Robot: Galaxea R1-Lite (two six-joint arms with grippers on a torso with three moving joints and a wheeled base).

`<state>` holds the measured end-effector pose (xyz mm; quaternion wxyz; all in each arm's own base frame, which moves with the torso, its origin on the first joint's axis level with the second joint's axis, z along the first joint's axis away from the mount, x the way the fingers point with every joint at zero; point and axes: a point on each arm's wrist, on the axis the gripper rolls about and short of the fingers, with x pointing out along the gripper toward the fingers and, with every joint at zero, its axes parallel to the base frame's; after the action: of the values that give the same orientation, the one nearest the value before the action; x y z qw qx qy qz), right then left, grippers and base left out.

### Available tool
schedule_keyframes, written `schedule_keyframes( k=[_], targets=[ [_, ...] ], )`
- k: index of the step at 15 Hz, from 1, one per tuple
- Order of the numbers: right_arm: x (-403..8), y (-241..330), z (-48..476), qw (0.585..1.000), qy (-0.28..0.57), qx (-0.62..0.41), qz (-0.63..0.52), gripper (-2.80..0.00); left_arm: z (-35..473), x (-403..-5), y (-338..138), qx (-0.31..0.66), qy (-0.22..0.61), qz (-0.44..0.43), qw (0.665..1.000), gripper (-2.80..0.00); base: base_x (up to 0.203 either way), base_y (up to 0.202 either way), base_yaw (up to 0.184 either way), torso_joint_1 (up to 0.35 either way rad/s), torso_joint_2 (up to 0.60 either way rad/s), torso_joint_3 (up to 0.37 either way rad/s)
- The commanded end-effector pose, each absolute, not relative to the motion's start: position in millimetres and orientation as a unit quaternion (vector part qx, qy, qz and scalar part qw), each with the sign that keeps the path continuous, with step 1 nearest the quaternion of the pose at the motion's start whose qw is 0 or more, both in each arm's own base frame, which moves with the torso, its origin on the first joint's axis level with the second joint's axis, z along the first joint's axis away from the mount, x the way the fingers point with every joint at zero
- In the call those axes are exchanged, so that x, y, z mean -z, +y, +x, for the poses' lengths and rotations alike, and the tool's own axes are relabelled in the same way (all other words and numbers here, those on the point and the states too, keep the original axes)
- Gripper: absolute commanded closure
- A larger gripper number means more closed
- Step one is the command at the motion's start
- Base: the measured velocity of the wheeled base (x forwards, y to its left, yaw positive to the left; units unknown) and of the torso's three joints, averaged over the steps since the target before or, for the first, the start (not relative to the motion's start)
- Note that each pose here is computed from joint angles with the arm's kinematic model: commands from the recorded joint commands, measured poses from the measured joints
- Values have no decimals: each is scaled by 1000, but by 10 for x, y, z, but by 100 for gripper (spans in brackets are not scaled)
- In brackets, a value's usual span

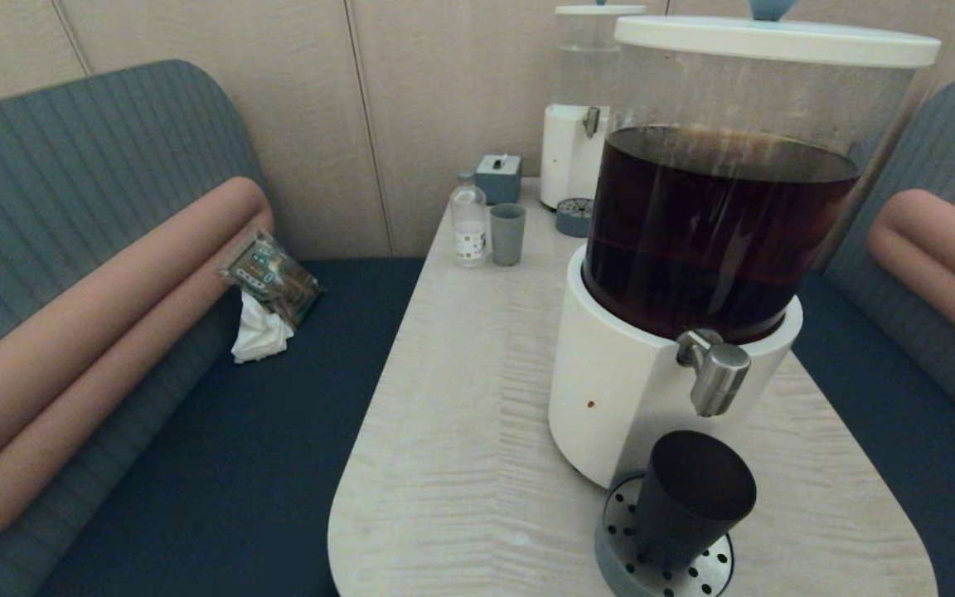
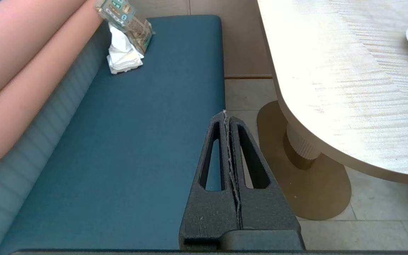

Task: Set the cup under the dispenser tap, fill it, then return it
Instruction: Turn off the faucet

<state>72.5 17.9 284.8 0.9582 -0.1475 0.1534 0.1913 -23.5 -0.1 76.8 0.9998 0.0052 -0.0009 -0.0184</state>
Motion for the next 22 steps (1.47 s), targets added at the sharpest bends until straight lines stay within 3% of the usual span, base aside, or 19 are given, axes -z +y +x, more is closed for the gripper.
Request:
schedule_keyframes(
  k=[1, 10, 19, 22],
  targets=[
    [-2819, 145, 552, 962, 135, -188, -147, 0, -235, -768, -1, 18, -1, 5, 1000, 0, 0, 0, 0, 0, 0, 0],
    [-2657, -3, -164, 987, 63, -116, -93, 0, -235, -768, -1, 18, -1, 5, 1000, 0, 0, 0, 0, 0, 0, 0],
    [-2443, -7, -584, 993, -60, -56, -84, 0, -235, -768, -1, 18, -1, 5, 1000, 0, 0, 0, 0, 0, 0, 0],
    [-2246, -8, -612, 993, -62, -54, -84, 0, -235, -768, -1, 18, -1, 5, 1000, 0, 0, 0, 0, 0, 0, 0]
  ],
)
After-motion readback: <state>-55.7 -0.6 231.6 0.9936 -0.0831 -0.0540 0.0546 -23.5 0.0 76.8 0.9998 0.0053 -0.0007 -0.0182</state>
